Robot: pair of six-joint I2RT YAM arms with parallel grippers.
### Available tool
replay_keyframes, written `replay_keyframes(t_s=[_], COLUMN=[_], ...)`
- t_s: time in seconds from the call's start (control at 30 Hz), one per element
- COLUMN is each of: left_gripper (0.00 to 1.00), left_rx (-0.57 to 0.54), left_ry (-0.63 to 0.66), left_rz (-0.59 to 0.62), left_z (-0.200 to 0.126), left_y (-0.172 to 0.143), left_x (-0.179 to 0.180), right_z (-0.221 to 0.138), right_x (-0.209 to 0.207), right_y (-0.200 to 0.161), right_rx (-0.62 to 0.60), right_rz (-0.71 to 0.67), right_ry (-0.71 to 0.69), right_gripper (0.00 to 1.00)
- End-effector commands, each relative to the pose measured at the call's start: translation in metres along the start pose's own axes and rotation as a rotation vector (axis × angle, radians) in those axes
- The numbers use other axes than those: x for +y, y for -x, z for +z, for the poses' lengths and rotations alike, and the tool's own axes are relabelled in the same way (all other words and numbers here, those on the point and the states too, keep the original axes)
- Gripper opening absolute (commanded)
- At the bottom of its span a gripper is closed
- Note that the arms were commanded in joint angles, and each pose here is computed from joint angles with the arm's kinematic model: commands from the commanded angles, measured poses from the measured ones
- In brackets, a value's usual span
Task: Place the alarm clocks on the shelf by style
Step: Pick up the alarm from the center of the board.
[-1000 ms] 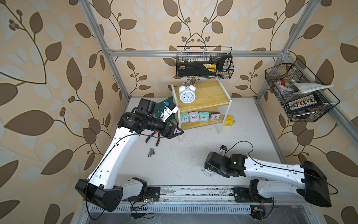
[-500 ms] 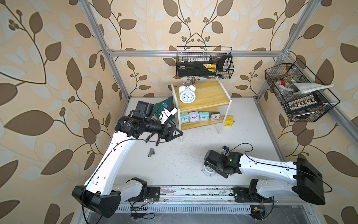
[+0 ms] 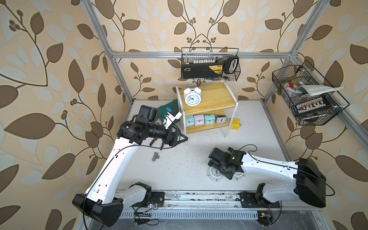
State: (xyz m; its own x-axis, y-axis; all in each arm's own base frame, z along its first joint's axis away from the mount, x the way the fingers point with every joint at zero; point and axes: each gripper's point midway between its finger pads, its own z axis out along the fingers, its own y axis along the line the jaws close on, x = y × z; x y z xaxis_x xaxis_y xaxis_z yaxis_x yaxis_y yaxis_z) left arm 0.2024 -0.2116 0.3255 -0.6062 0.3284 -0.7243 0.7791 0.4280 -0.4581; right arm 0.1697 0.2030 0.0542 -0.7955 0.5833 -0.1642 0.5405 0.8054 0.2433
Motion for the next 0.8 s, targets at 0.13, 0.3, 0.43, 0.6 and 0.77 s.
replay_keyframes(t_s=[0.13,0.3,0.43,0.6,0.77], left_gripper=[0.83,0.84,0.84,0.84,0.85], left_rx=[-0.033,-0.031,-0.029,-0.027,-0.026], left_ry=[-0.015,-0.015,-0.011,-0.012,-0.011], left_rz=[0.027,0.028,0.028,0.028,0.027], left_z=[-0.005,-0.004,-0.004,-0.003,-0.002], left_y=[0.005,0.004,0.003,0.002,0.002], left_x=[-0.005,-0.004,-0.003,-0.002,0.0], right_z=[0.006,0.013,0.017,0.015,0.004], right_x=[-0.002,-0.001,-0.003,-0.003,-0.002], right_y=[-0.003,-0.007,-0.009,-0.007,0.0], right_rx=[0.022,0.039,0.049,0.044,0.013], right_rz=[-0.016,-0.028,-0.035,-0.036,-0.049], right_ry=[-0.041,-0.056,-0.066,-0.055,-0.019], right_gripper=[0.99,0.99,0.95,0.81,0.77])
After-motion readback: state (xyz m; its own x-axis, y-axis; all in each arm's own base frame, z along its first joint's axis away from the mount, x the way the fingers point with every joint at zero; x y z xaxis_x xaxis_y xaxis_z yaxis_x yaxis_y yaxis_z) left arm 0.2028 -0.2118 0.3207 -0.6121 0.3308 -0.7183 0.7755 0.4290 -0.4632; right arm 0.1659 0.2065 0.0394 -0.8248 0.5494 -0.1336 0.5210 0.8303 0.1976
